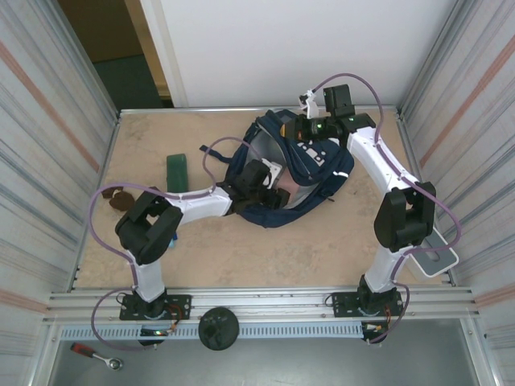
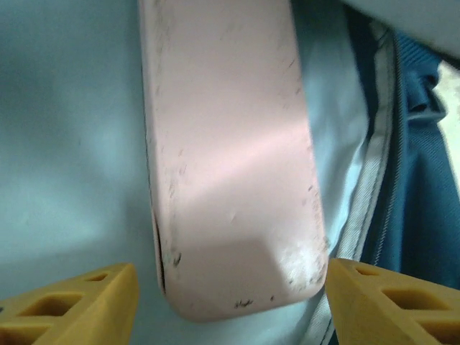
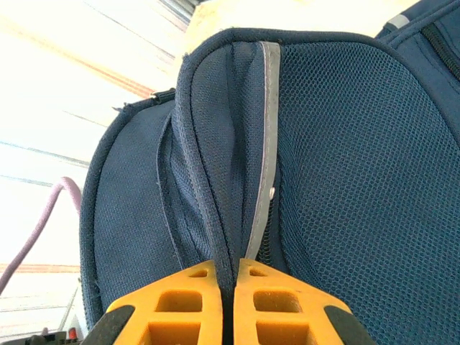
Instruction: Pack books, pencil case, and school supplies into a backpack
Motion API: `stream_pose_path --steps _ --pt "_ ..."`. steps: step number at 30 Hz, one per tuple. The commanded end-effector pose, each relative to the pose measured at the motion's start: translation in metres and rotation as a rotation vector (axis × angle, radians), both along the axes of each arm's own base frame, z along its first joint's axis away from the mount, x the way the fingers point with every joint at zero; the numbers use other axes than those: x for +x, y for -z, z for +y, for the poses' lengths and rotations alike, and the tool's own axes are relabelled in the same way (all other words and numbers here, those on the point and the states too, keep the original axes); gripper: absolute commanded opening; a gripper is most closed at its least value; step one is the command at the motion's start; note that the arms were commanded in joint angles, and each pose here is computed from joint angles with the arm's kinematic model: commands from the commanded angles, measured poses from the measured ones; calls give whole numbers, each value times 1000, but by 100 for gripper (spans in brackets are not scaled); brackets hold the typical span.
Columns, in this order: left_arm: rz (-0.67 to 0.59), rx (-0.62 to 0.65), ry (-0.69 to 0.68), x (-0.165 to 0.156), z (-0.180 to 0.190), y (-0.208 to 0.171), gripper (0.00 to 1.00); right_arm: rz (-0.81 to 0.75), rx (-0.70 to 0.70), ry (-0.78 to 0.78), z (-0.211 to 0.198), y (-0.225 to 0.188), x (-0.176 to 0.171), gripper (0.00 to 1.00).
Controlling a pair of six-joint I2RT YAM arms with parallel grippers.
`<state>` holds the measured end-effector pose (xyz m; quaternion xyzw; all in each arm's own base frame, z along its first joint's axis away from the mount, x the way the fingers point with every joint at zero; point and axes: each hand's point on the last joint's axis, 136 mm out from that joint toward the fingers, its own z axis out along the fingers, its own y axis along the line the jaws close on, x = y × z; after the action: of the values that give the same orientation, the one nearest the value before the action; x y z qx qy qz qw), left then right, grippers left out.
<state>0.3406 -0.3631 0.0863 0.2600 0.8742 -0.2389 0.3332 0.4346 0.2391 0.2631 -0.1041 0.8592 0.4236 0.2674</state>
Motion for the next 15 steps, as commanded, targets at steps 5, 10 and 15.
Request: stream_pose_path --steps 5,10,15 --pt "84 31 32 -4 -6 25 59 -78 71 -17 3 -29 1 0" --pt "65 18 8 11 -13 24 51 -75 68 -14 2 -26 0 0" --pt "30 -70 -4 32 -29 4 45 -68 76 -16 3 -24 -1 0"
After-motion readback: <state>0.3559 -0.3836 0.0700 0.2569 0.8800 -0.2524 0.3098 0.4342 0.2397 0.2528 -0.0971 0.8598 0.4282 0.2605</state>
